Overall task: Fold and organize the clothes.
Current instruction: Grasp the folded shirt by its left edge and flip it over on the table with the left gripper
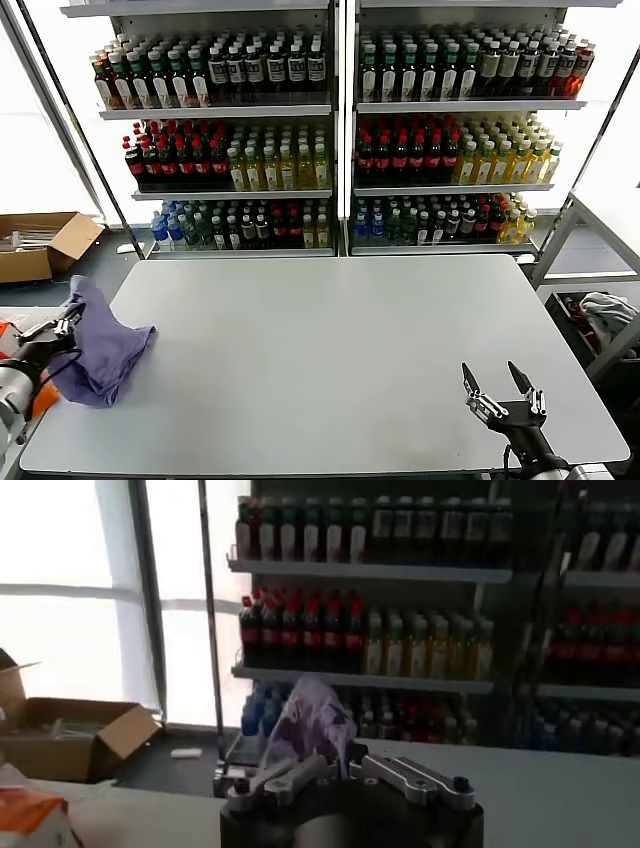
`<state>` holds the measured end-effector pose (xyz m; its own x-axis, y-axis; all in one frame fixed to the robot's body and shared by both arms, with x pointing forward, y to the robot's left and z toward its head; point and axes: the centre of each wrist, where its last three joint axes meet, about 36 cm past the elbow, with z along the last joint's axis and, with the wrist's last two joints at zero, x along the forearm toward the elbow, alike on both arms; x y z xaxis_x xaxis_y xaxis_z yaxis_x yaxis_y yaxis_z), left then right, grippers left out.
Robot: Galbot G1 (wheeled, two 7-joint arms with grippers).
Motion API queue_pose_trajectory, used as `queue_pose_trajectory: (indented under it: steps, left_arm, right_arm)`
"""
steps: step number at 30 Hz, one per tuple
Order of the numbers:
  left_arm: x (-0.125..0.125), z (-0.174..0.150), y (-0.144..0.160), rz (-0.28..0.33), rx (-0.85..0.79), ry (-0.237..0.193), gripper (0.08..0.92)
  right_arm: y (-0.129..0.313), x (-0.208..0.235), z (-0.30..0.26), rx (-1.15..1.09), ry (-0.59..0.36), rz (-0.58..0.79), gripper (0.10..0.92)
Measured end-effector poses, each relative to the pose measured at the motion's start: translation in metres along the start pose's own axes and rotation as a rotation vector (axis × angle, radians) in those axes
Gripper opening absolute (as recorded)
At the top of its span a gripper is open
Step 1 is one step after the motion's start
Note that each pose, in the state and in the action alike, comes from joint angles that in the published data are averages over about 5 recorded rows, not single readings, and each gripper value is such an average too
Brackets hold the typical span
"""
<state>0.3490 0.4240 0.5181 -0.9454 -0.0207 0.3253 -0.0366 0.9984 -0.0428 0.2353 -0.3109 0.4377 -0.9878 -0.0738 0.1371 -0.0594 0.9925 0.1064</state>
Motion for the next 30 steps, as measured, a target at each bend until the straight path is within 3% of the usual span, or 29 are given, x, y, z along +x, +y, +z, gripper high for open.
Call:
queue_pose_trajectory:
  steps: [11, 14, 22, 30]
  left_arm:
    - [-0.035, 0.094, -0.171, 0.247, -0.021, 0.166, 0.113]
    - [-0.044, 0.114, -0.215, 0.301, -0.003, 0.192, 0.12]
    - [-0.056, 0.116, -0.291, 0.419, 0.036, 0.154, 0.296]
    - [-0.048, 0.097, -0.309, 0.514, 0.114, 0.099, 0.53]
  right_arm:
    - [-0.002, 0.008, -0.005, 0.016, 0.012, 0.029, 0.823]
    - [-0.002, 0.011, -0.004, 0.017, 0.021, 0.037, 0.823]
    - [0.005, 0.01, -0.004, 0.007, 0.049, 0.033, 0.823]
    - [0.023, -0.01, -0.001, -0.029, 0.093, 0.003, 0.823]
